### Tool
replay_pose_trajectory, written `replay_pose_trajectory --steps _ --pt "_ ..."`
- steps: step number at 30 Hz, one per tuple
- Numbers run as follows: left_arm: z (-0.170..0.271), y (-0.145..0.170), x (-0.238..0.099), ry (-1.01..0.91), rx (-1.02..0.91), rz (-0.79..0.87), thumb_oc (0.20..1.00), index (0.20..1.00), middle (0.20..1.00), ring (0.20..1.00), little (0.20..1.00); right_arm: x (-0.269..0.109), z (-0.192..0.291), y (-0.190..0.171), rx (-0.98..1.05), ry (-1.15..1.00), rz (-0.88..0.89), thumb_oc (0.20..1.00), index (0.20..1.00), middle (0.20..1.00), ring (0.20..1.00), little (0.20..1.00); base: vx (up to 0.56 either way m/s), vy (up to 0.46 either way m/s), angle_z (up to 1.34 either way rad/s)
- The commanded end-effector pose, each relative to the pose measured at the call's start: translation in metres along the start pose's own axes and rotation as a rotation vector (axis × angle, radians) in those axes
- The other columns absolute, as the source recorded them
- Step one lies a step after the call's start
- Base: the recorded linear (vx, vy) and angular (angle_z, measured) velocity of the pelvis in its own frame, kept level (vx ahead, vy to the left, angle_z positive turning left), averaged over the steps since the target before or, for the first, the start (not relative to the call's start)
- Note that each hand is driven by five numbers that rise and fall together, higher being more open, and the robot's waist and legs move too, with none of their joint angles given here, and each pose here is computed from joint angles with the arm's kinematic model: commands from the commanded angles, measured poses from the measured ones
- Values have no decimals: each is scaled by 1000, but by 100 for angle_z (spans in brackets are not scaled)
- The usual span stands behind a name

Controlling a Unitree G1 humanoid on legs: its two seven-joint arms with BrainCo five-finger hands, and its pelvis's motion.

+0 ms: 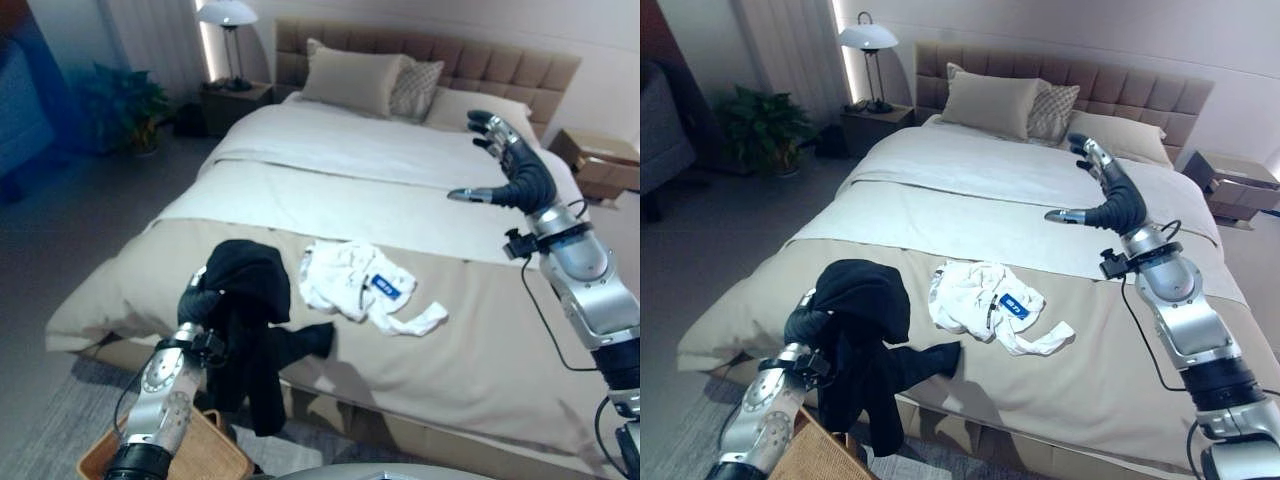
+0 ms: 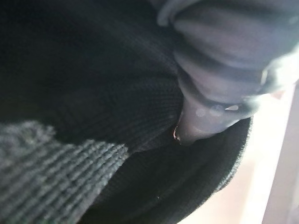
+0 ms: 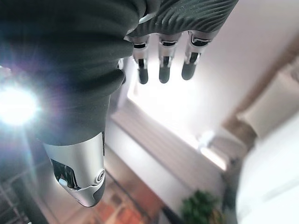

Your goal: Pick up clothes into the bucket

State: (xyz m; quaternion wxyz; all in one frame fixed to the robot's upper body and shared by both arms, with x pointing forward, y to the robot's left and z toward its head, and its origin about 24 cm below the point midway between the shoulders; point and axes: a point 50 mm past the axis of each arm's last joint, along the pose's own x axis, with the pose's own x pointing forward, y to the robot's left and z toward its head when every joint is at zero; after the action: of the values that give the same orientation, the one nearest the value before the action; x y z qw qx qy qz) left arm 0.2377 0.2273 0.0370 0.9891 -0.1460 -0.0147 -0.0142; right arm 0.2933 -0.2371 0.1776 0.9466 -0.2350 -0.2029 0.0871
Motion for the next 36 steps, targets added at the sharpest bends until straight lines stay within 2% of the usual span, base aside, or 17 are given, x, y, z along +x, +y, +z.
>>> replay_pose_trajectory --steps 1,5,10,15,25,34,36 --pt "59 -9 15 -291 135 -49 200 200 200 200 200 11 12 0 -36 -69 -8 1000 1000 1000 1000 1000 -212 -156 67" --pt "65 -6 19 -337 188 34 200 200 200 200 200 -1 -7 7 -74 6 -28 1000 1000 1000 1000 1000 -220 -21 73" --pt "79 5 21 -417 242 148 200 200 200 200 200 -18 -36 31 -14 122 -23 1000 1000 1000 1000 1000 -158 67 40" --pt "85 4 23 -455 299 217 200 200 200 200 200 -45 -56 37 37 227 -61 1000 1000 1000 1000 1000 -61 215 12" --pt "84 9 32 -442 445 294 200 200 200 200 200 -41 -60 68 132 237 -24 1000 1000 1000 1000 1000 -136 144 21" --pt "96 18 40 -529 484 514 200 200 200 200 200 -37 -49 77 162 166 -26 1000 1000 1000 1000 1000 -149 -77 -7" --pt "99 19 46 -556 480 615 200 200 200 200 200 -39 -48 80 197 151 -60 1000 1000 1000 1000 1000 -66 -48 9"
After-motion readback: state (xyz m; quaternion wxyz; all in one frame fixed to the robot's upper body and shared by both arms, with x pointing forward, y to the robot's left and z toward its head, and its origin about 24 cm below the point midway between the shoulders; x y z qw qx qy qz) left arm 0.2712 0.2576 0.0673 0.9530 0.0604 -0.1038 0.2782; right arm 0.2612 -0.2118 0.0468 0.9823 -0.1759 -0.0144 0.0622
